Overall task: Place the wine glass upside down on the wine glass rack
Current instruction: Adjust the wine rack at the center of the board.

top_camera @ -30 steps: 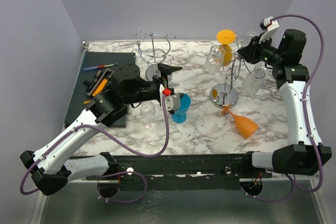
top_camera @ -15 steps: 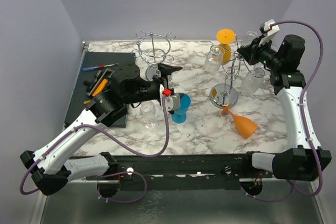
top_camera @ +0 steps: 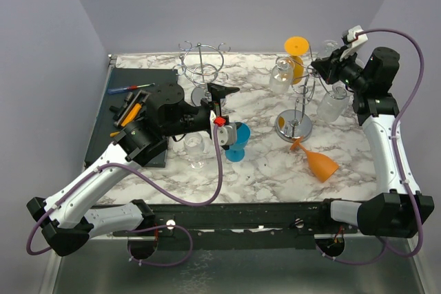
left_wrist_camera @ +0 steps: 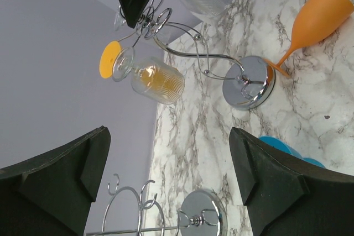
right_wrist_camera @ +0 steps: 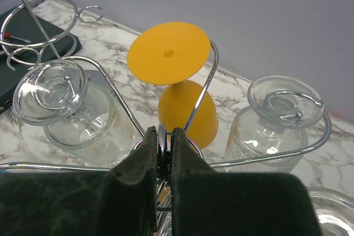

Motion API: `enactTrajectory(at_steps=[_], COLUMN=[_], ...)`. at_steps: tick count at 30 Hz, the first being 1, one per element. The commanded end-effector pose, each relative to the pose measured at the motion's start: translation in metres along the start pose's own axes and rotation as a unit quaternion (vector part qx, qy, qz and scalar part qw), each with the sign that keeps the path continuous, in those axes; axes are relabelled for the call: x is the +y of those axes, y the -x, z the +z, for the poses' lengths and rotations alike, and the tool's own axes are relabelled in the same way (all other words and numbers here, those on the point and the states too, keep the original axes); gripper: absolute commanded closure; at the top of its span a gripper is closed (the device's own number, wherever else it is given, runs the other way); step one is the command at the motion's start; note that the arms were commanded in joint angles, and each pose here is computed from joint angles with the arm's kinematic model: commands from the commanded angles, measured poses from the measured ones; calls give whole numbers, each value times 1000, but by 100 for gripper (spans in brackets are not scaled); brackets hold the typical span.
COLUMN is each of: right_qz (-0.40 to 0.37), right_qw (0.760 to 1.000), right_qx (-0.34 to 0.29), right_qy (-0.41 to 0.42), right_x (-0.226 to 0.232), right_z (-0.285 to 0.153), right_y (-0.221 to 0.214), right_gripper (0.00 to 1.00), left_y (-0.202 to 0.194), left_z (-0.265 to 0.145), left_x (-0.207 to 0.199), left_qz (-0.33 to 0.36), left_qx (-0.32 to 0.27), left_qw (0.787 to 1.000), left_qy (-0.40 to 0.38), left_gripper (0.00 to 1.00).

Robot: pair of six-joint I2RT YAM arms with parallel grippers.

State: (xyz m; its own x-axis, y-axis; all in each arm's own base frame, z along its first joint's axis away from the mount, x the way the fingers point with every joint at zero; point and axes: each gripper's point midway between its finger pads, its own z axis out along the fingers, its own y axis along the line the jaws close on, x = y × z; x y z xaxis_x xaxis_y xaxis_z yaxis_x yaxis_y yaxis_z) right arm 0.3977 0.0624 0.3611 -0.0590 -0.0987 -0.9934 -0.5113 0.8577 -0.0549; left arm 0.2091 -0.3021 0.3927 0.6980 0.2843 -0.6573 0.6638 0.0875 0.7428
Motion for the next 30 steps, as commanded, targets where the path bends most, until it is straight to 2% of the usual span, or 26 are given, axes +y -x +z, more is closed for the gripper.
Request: enactTrajectory(at_steps=[1, 15, 23, 25, 30], right_qz=[-109, -135, -107, -98, -69], right_qw=[981, 972, 982, 984, 989], right_qx=[-163, -192, -155, -146, -130], right_qy=[-5, -5, 23, 27, 31], right_x=[1, 10, 27, 30, 34], right_z=[-12, -23, -29, -31, -34], right_y=[105, 126, 97, 91, 83], right_gripper=[100, 100, 100, 92, 58], left_y=[-2, -4, -17, -22, -36], left_z=[0, -2, -9, -11, -13], left_x=[-1, -2, -18, -29, -51], left_qz=[4, 3, -71, -86, -125], left_qx=[5, 8, 29, 36, 51], left_qw=[1000, 1000, 997, 996, 991], left_qy=[3, 6, 11, 2, -13], left_gripper=[4, 4, 4, 4, 4])
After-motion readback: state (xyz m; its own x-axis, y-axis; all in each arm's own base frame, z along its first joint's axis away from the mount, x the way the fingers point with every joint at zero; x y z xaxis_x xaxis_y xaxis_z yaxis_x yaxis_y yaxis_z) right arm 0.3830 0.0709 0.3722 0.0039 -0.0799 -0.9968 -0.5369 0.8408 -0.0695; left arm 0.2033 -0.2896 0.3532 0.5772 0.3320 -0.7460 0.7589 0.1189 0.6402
